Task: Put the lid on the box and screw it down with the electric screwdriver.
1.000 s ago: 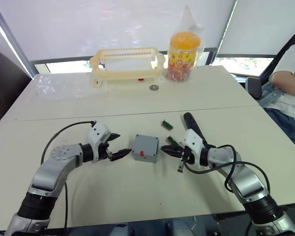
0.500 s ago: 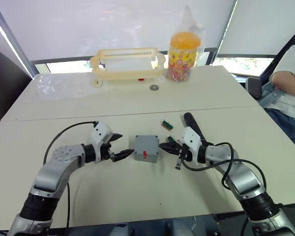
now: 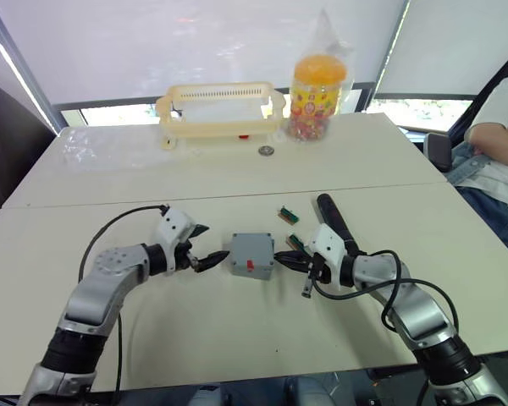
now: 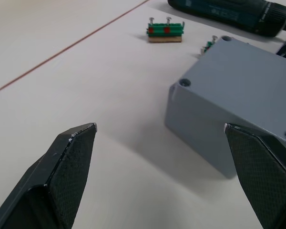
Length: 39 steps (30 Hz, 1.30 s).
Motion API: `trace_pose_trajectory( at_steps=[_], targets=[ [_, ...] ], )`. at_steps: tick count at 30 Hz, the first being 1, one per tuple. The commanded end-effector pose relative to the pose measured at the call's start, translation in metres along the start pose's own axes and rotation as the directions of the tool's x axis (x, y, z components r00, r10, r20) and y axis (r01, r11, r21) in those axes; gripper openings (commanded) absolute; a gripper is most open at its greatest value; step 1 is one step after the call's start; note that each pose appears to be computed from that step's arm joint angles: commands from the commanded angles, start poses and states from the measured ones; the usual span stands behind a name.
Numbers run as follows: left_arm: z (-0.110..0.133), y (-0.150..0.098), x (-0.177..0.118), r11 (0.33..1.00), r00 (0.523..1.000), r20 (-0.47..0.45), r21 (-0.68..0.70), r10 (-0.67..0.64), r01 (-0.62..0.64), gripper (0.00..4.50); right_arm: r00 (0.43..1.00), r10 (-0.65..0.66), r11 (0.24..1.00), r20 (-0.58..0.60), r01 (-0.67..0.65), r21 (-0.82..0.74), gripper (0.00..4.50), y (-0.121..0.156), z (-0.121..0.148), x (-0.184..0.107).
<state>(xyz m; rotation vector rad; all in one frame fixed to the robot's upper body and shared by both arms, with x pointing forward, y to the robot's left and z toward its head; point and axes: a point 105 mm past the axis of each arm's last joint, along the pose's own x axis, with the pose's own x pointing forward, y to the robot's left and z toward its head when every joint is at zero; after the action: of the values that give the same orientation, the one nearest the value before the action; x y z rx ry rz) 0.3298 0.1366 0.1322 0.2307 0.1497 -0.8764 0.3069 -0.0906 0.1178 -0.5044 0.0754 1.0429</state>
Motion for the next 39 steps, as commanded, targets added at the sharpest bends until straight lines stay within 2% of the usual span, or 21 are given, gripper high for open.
trace_pose_trajectory(
  at_steps=[1, 9, 20, 39],
  targets=[
    [0.011, 0.001, 0.006, 0.999, 0.999, 0.036, 0.048, 0.004, -0.005, 4.42, 0.999, -0.006, 0.999, 0.041, 0.008, -0.034, 0.08, 0.001, 0.015, -0.003],
    [0.014, -0.001, 0.016, 0.998, 0.999, 0.054, 0.06, 0.002, -0.005, 4.42, 0.999, 0.001, 1.0, 0.048, 0.0, -0.031, 0.08, 0.007, 0.02, -0.006],
    [0.013, -0.01, 0.001, 0.999, 0.999, 0.04, 0.021, -0.028, 0.028, 4.42, 0.999, -0.02, 0.999, 0.042, 0.022, -0.048, 0.08, 0.0, 0.015, -0.003],
    [0.011, -0.001, 0.004, 0.999, 0.999, 0.035, 0.039, 0.016, -0.017, 4.42, 0.999, -0.003, 0.999, 0.051, 0.005, -0.052, 0.08, 0.003, 0.017, 0.003]
  ],
)
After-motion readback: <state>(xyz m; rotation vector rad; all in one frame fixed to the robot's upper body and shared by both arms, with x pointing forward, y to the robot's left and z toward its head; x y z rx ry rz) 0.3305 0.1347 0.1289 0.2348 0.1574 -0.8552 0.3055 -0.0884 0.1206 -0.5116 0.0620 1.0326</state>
